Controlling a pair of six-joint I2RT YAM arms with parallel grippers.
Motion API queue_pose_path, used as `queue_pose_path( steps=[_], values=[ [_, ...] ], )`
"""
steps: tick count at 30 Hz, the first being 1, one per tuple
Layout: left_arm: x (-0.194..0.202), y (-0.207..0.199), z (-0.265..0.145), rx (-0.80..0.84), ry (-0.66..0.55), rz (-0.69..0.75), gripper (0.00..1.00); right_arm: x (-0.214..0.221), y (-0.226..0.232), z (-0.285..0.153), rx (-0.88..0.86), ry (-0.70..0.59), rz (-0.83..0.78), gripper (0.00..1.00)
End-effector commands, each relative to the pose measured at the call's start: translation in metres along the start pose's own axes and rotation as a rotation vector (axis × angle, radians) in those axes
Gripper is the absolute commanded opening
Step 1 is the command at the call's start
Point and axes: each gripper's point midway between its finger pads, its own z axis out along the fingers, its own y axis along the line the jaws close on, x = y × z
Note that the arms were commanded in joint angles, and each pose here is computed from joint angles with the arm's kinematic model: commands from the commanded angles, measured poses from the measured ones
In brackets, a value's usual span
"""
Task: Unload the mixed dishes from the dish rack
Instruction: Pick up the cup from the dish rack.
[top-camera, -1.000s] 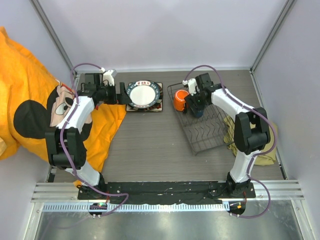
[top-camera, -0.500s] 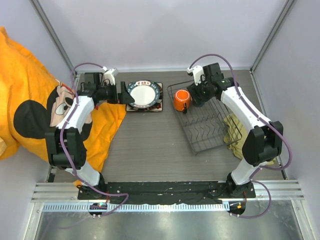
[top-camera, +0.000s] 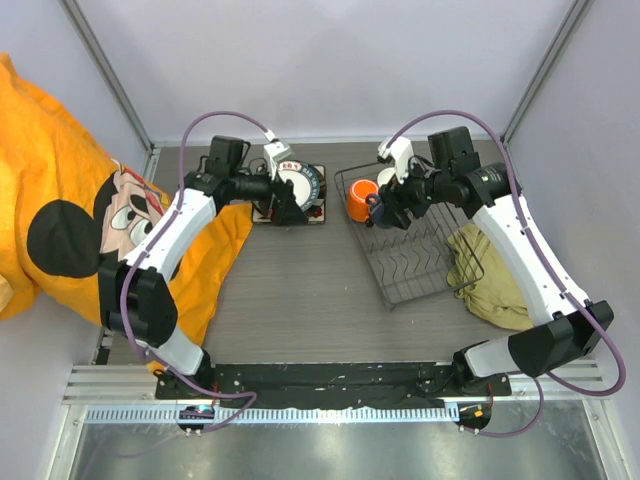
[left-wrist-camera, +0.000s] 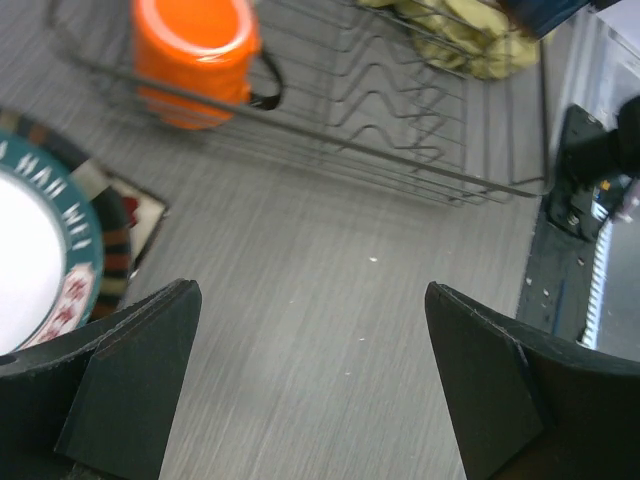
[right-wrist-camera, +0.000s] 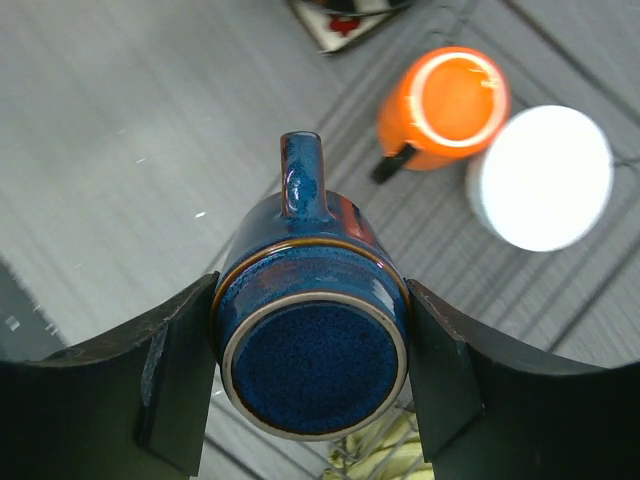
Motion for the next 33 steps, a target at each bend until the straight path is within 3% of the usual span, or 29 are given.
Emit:
queue_pose_path(
  steps=[1,8,16,22,26,33],
  values=[
    [-0.025,-0.049,-0.006,0.129,-0.032,0.168,1.00,-0.014,0.039,-0.012,-0.150,-0.058,-0.075,0.22],
    [-0.021,-0.098,0.000,0.239,-0.039,0.302,1.00,-0.028,0.072,-0.014,-0.296,-0.122,-0.074,0.23],
    [-0.035,-0.125,-0.001,0.228,-0.174,0.412,1.00,-0.070,0.097,-0.029,-0.453,-0.278,-0.016,0.20],
    [-0.045,-0.139,-0.002,0.239,-0.234,0.394,1.00,-0.105,0.107,-0.048,-0.522,-0.417,0.023,0.20],
    [-0.068,-0.142,-0.006,0.217,-0.339,0.417,0.99,-0.122,0.118,-0.057,-0.615,-0.484,0.063,0.20],
    [-0.082,-0.152,-0.011,0.239,-0.431,0.352,0.95,-0.126,0.121,-0.054,-0.665,-0.512,0.103,0.14]
  ],
)
